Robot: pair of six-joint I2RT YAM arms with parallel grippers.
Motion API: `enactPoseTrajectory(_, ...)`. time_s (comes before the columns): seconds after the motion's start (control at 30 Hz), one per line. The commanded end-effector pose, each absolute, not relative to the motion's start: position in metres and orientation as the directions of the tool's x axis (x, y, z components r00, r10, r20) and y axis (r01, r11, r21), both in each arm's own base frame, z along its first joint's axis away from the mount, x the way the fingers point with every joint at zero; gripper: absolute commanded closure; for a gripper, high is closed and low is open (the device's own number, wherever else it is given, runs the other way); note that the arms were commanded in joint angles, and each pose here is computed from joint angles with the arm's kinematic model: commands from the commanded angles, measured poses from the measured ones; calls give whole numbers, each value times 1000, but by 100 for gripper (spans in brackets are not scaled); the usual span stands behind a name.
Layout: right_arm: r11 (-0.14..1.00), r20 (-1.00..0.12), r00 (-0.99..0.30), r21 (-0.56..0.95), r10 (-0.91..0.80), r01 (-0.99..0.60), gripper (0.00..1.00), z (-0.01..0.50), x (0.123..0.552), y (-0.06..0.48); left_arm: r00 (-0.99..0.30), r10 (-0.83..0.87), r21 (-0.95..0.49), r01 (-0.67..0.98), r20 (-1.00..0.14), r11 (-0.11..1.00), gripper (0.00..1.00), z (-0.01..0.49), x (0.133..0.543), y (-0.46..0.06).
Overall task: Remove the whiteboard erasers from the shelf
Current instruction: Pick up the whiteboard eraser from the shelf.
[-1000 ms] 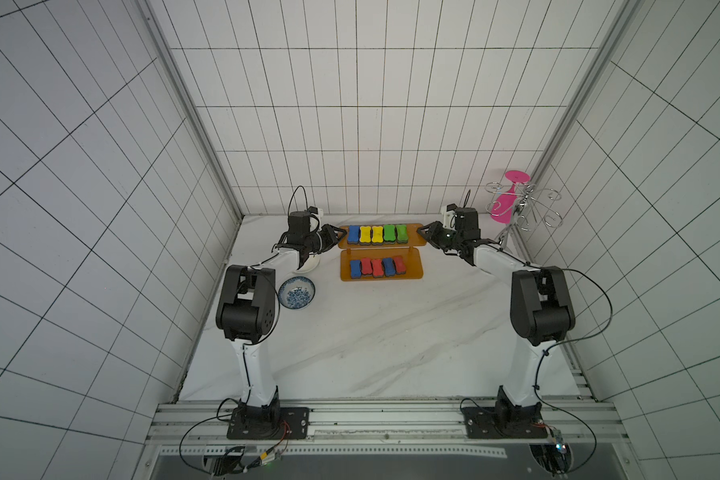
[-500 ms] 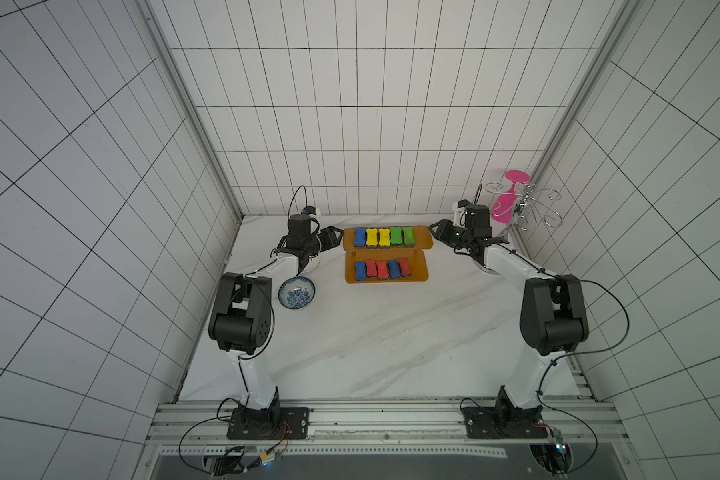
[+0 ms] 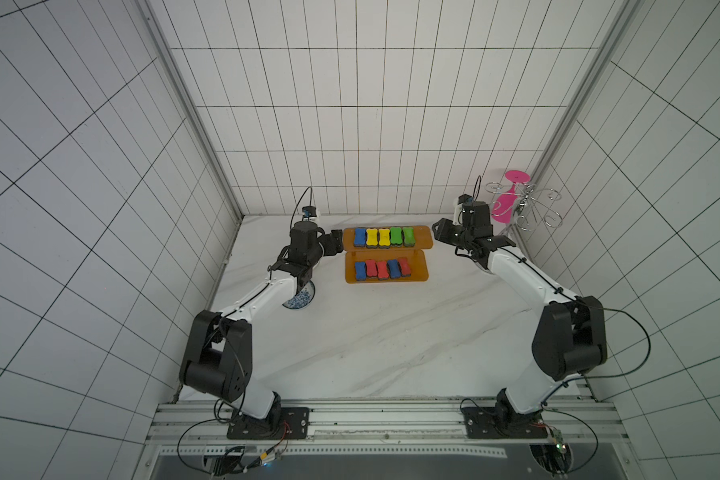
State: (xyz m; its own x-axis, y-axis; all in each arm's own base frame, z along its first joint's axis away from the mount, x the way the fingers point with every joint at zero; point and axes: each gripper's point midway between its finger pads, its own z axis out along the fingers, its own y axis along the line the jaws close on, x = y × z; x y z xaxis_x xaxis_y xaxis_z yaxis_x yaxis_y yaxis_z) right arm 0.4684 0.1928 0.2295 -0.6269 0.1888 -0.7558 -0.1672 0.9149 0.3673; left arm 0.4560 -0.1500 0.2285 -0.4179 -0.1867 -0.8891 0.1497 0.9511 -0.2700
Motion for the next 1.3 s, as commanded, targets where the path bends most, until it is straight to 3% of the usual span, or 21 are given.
enactPoseTrajectory(0.0, 970, -755, -652, 200, 63, -139, 57, 218, 464, 195, -394, -33, -53, 39, -918, 998, 9, 217, 439, -142)
enactPoseTrajectory(0.17, 977, -741, -671, 126, -22, -171, 51, 209, 471, 216, -390, 2, 23, -48, -921, 999, 2, 225, 420, -141)
enactPoseTrajectory(0.57, 962, -729, -681, 125, -76, -241, 44, 201, 488, 250, -425, -80, -47, -87, -902, 995, 2, 227, 407, -139)
enactPoseTrajectory(1.27, 956, -701, -702, 102, -127, -275, 46, 178, 491, 265, -412, -118, -85, -98, -904, 992, 2, 230, 405, -143)
